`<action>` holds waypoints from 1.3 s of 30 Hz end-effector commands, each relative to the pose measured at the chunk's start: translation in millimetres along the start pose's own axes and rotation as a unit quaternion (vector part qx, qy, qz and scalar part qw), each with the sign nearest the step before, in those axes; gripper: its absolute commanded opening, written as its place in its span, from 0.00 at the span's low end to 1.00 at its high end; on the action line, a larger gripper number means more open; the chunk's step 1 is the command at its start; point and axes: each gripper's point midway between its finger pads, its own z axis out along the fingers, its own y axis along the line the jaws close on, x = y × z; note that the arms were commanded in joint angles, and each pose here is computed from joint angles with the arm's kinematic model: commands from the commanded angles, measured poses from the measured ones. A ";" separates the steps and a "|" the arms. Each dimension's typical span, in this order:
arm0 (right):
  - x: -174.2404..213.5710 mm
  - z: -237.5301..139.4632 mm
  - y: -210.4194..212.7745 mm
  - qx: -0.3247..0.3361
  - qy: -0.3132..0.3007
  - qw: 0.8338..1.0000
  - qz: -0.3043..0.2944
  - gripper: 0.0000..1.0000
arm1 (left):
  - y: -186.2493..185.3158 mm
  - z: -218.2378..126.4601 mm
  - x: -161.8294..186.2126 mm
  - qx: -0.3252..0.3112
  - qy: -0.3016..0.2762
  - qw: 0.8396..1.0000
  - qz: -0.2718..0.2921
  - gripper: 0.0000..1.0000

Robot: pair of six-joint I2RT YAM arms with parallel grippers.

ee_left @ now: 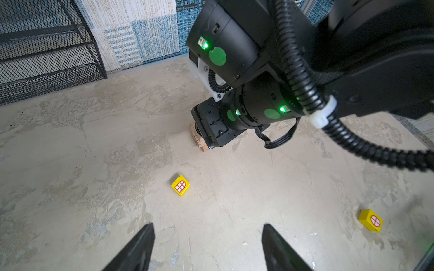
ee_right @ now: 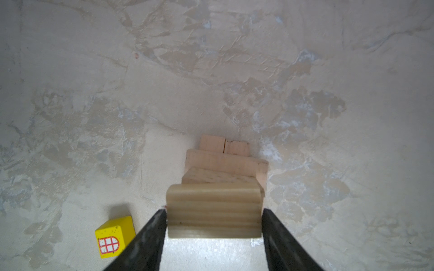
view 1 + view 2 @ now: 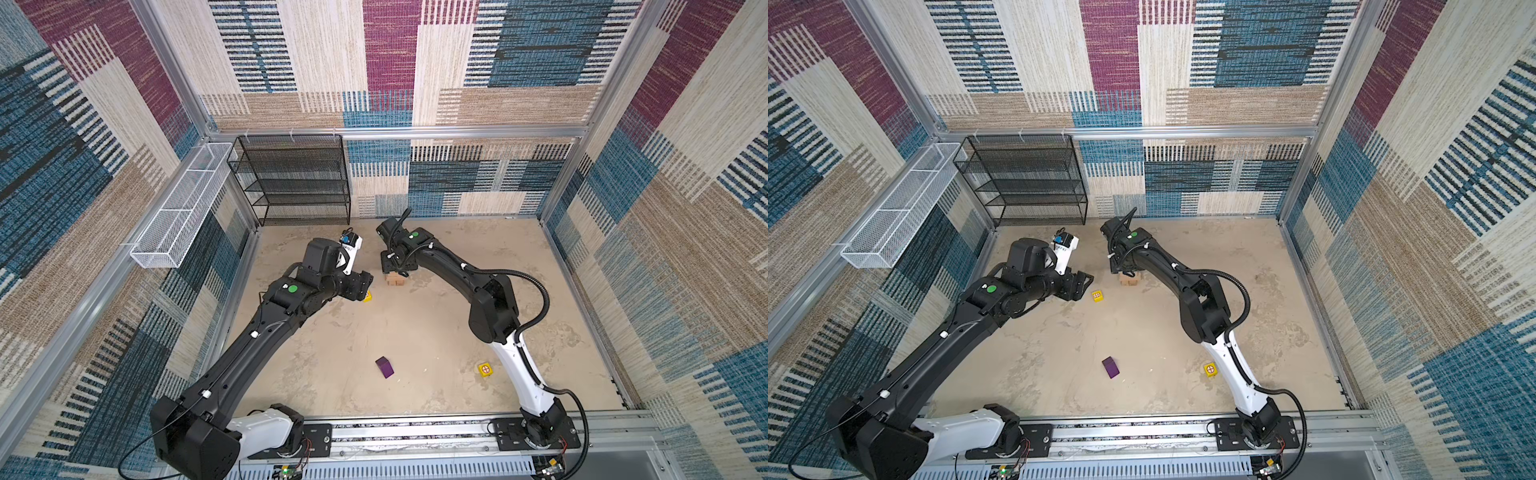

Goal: Build the wood block tower
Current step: 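Open the right gripper and lift it off the stack, then bring the left gripper beside the stack while the right gripper hovers near it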

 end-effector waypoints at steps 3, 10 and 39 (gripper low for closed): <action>-2.3 -0.5 -0.6 0.004 -0.005 1.000 0.007 0.65 | -2.2 -1.7 -6.3 0.007 -0.014 1.000 -0.003 0.76; -11.9 -15.6 3.1 -0.009 -0.019 1.000 0.017 0.78 | 1.4 -3.4 -7.4 -0.002 -0.018 1.000 -0.005 0.76; 12.5 -113.5 -67.3 -0.074 -0.166 0.983 0.010 0.68 | 36.7 136.0 6.6 -0.011 0.080 0.981 -0.178 0.00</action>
